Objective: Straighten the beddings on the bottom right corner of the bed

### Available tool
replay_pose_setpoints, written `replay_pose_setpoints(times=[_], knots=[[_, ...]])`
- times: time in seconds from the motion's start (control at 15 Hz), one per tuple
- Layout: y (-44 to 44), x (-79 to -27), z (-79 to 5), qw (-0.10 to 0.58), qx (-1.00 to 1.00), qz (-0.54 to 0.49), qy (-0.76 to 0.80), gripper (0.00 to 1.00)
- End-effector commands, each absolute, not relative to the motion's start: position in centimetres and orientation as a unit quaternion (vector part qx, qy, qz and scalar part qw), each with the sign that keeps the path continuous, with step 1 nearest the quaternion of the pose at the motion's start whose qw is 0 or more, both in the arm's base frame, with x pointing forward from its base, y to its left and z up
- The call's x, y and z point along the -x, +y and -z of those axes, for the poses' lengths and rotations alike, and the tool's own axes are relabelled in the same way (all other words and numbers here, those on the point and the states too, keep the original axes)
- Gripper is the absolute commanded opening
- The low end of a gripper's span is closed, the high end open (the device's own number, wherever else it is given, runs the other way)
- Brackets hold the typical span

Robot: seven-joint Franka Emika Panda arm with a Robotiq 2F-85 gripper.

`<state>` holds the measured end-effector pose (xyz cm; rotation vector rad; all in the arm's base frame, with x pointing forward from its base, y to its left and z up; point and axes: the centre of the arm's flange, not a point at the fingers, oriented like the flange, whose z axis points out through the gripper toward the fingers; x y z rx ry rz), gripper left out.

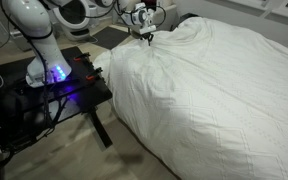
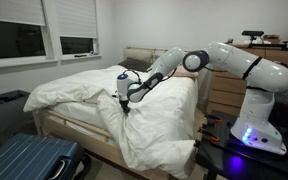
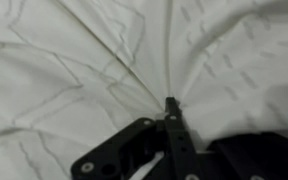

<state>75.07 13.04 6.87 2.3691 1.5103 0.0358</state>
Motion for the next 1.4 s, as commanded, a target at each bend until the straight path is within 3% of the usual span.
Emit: replay_pose_setpoints(times=[0.0,0.4,0.53,0.87,1.33], knots=[[22.5,-72.7,-7.9,0.129,-0.824,-0.038,0.551,0.44],[41.3,-68.8,-12.1,0.129,-0.859,-0.139,0.475,0.90],[47.4,-67.7,-15.0,0.129,-0.872,-0.177,0.437,1.00],[56.7,-67.9,-22.0,0.162,-0.888,-0.261,0.342,1.00],[49.4,-73.7,-22.0,0.280,-0.894,-0.286,0.202,1.00]])
